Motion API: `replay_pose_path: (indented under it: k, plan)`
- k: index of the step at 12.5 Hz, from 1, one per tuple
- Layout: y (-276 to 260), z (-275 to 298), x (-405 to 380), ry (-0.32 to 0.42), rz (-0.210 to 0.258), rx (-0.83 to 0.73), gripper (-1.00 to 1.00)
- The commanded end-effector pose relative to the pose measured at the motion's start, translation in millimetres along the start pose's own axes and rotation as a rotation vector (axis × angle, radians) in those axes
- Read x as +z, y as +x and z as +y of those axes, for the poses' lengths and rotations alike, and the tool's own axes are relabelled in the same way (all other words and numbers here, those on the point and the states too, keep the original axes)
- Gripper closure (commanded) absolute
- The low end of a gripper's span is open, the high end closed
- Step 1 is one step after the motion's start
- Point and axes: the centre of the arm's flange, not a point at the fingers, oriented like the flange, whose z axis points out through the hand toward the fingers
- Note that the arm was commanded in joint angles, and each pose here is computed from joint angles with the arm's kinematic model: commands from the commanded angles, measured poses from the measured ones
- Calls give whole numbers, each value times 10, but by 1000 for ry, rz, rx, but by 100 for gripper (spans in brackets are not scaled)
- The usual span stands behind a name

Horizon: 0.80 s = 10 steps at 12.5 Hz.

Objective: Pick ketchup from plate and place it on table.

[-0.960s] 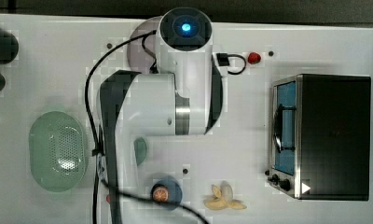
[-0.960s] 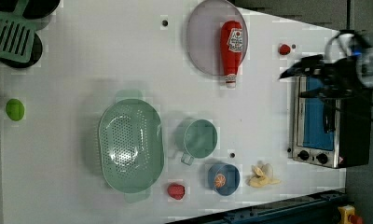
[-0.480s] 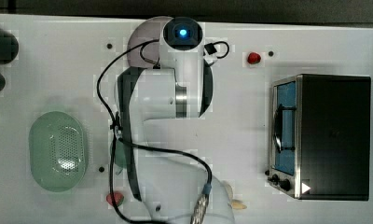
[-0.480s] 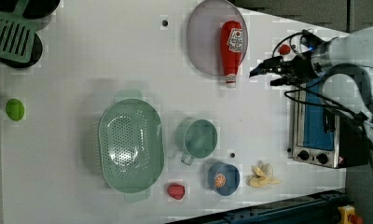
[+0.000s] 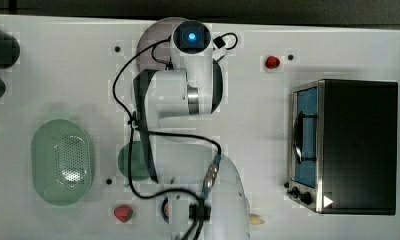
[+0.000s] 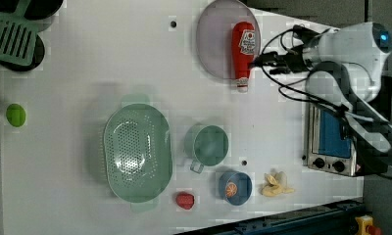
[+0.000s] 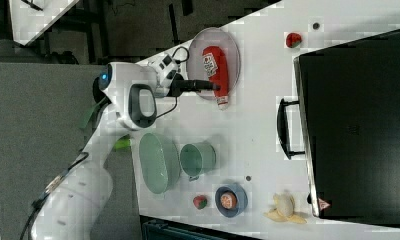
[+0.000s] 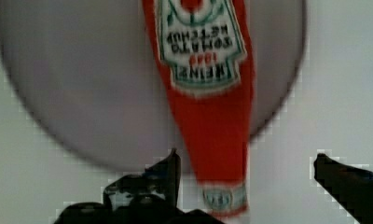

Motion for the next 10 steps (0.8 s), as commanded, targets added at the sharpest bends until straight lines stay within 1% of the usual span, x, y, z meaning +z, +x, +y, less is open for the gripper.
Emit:
replay_pose_path:
  k: [1, 2, 3, 5, 7, 8, 9, 10]
  plan:
    - [150, -262, 86, 15, 70, -81, -100]
    - [194, -280, 168, 19, 82, -82, -100]
    - [225, -276, 254, 17, 83, -84, -100]
    - [282, -240, 406, -8, 92, -102, -100]
    - [314, -250, 564, -8, 114, -114, -100]
    - [332, -277, 609, 1, 137, -116, -100]
    - [332, -294, 655, 4, 146, -119, -92]
    - [342, -319, 635, 8, 156, -121, -68]
